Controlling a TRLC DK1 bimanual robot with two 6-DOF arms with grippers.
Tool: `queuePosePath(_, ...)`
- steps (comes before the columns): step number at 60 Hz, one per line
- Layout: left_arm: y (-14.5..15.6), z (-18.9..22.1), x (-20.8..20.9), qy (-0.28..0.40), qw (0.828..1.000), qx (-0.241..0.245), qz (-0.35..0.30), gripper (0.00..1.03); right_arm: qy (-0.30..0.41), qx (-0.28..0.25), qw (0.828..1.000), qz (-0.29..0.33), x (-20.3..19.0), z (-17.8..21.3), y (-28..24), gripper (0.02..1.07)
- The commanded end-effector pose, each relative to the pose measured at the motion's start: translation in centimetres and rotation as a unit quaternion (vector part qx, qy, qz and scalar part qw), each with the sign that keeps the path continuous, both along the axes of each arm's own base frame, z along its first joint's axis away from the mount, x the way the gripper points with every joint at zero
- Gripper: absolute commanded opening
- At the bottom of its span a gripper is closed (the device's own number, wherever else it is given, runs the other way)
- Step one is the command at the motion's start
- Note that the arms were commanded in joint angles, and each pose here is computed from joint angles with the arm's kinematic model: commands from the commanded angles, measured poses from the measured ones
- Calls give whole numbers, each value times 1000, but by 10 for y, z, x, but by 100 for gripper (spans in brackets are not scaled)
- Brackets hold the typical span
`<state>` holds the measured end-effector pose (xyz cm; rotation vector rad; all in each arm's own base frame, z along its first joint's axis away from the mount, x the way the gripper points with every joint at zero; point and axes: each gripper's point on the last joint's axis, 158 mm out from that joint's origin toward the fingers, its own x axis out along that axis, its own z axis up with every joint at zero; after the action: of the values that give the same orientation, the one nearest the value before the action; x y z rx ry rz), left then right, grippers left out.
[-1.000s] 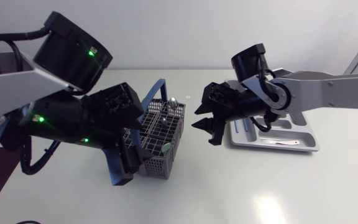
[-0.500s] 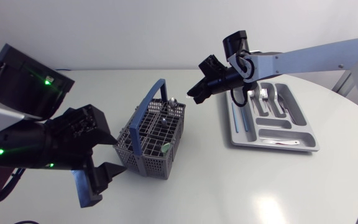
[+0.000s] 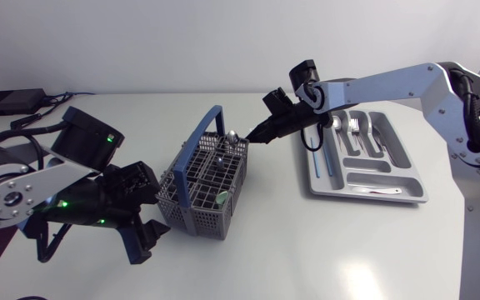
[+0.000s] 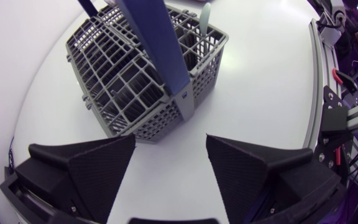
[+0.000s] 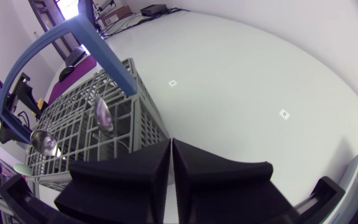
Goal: Unload the cutlery basket into the drawer organizer.
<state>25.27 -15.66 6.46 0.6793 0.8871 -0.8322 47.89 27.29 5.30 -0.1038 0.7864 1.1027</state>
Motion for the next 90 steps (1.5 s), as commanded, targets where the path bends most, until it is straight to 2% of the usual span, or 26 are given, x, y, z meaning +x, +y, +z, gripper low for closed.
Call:
queuePosePath(1,1,-7,7,-1,1000,1,-3,86,10,5,1000,11,-16,7,-3,12)
queuePosePath(22,21,-5,52,-32,999,-1,31,87,21,8,998,55,-83,16,5,10)
queuePosePath(40,48,-4,102,-32,998,-7,61,87,24,-8,996,84,-147,12,16,10)
queuePosePath(54,60,-3,137,-33,997,-10,75,87,23,-20,996,90,-167,10,17,10)
queuePosePath(61,66,-6,139,-28,996,-9,81,90,12,-33,997,67,-159,8,12,11)
queuePosePath(65,71,-2,135,-32,997,-6,77,93,7,-36,998,52,-153,8,5,24)
queuePosePath(73,88,28,117,-74,995,-5,60,97,-25,-43,998,35,-150,17,-12,65)
queuePosePath(81,96,75,94,-141,990,-8,19,97,-56,-53,997,24,-151,27,-27,90)
queuePosePath(86,90,95,75,-180,983,2,-25,97,-69,-51,996,23,-157,36,-31,100)
queuePosePath(90,80,108,60,-224,971,21,-74,97,-81,-50,995,23,-162,44,-34,100)
